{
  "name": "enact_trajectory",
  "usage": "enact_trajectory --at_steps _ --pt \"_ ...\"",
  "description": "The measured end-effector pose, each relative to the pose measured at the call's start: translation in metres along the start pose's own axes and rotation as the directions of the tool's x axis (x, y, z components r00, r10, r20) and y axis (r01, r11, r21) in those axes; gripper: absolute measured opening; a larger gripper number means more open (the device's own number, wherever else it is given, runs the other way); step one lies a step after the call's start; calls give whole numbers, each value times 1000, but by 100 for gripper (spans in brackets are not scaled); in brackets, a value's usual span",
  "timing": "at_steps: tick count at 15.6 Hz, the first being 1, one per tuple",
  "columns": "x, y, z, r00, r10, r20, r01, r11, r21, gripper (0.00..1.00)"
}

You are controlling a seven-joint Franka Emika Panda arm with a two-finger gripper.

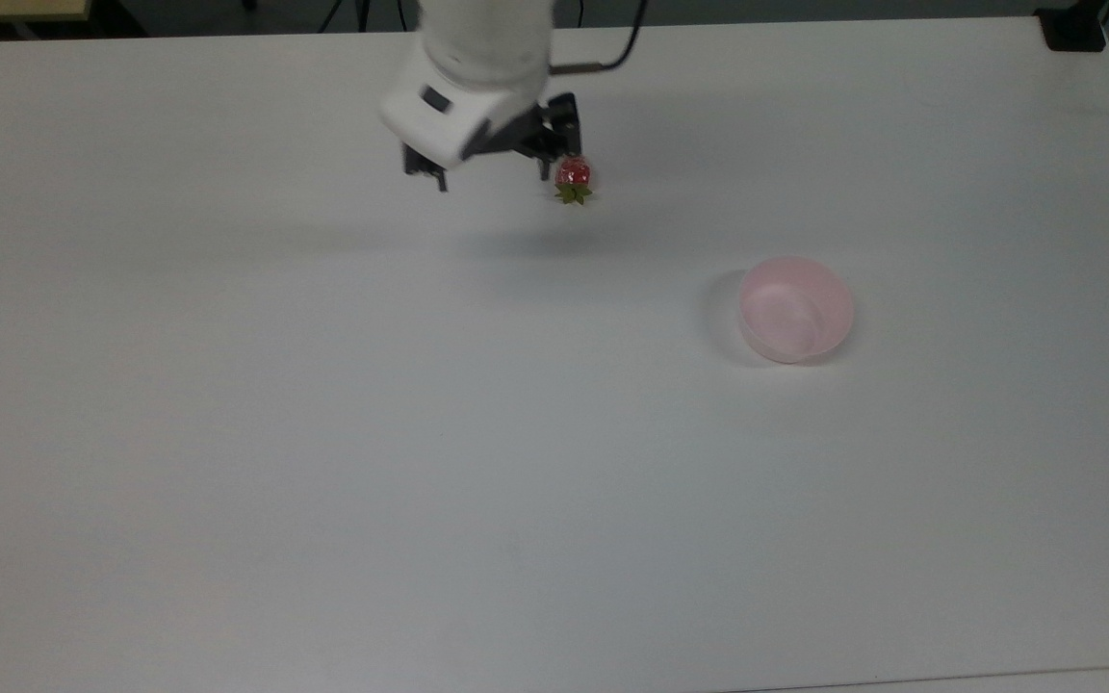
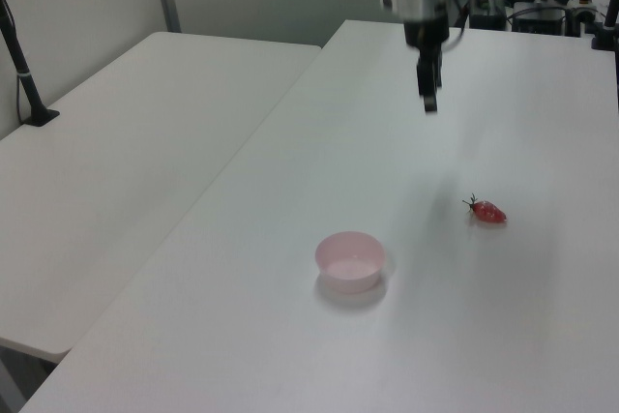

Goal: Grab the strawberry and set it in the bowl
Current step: 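Move the open gripper over the red strawberry and lower it, then close the gripper around the strawberry and lift it off the table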

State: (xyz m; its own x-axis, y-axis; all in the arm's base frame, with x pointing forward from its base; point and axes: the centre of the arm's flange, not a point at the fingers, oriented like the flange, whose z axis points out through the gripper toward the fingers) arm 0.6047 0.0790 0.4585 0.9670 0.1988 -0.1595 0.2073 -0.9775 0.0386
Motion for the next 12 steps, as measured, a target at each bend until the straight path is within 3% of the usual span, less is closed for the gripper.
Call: enact_trajectory --at_steps 2,5,12 --pt "-13 -39 51 997 -77 20 77 997 -30 100" --pt "-47 -66 90 992 -120 50 121 992 -30 100" --pt "-79 -144 143 998 65 -17 -65 997 -35 100"
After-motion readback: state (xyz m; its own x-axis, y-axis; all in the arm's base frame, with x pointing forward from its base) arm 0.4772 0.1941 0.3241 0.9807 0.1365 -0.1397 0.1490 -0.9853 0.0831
